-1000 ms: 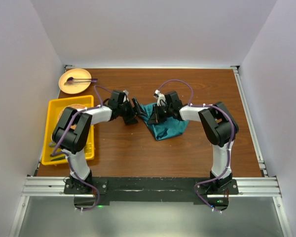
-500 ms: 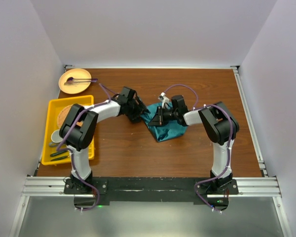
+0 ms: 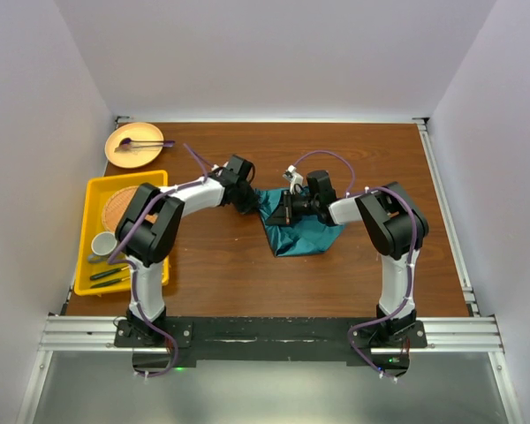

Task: Fold the napkin, place the utensils inside, and roll it up
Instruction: Roll the napkin with the utensil

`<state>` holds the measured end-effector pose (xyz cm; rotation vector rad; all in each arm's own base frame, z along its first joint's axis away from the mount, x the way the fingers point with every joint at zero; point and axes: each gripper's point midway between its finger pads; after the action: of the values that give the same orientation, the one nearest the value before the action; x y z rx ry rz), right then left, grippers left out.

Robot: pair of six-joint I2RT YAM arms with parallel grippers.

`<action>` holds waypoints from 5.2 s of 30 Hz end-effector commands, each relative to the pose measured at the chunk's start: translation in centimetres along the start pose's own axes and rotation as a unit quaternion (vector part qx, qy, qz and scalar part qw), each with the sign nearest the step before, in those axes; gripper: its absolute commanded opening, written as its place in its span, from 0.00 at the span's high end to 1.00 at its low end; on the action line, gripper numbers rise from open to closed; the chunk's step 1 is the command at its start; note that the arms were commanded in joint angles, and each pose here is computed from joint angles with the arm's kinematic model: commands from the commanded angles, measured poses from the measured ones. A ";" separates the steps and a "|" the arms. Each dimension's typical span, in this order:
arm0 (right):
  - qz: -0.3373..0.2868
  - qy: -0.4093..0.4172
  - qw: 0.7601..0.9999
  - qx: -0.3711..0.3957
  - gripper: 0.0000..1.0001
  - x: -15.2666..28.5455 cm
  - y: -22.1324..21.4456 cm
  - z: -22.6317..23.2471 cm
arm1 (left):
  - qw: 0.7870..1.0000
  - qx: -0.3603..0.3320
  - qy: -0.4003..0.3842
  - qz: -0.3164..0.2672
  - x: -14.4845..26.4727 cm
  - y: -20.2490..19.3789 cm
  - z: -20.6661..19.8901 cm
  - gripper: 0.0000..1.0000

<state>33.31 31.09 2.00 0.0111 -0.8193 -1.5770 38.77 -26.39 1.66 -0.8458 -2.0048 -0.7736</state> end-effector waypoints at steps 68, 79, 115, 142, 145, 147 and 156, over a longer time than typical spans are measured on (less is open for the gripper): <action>-0.061 -0.209 0.973 0.080 1.00 -1.2 -7.3 1.5 | 0.989 -0.066 -0.109 -0.081 11.4 0.8 3.8 0.27; -0.023 -0.024 0.998 -0.061 1.00 -1.1 -6.4 1.8 | 0.970 -0.114 -0.209 0.050 9.0 -3.7 2.0 0.21; -0.058 0.110 0.985 -0.116 1.00 1.2 -4.9 3.3 | 0.995 -0.015 -0.094 0.036 0.7 -4.8 5.7 0.50; -0.007 -0.272 0.953 0.133 0.32 5.7 -2.8 5.7 | 0.997 -0.025 -0.068 0.030 2.8 -7.0 3.3 1.00; -0.015 -0.271 0.951 0.150 0.32 4.4 -3.3 7.0 | 0.998 -0.019 -0.055 0.036 3.0 -7.3 3.6 1.00; -0.024 -0.286 0.942 0.175 0.32 3.7 -3.3 7.4 | 0.998 -0.009 -0.052 0.041 3.0 -7.5 3.5 1.00; -0.022 -0.331 0.917 0.220 0.35 0.7 -4.0 6.6 | 0.998 0.012 -0.038 0.051 3.8 -7.9 3.0 1.00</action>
<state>24.73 32.37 3.99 -0.2168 -1.6072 -1.3483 30.88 -28.51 2.11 -1.0253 -2.1064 -0.6578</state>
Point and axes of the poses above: each gripper's point midway between its finger pads, its own x axis back along the fingers, its own z axis along the line the jaws close on, y = z × x, and after that the axes turned 1 degree about x, right-handed
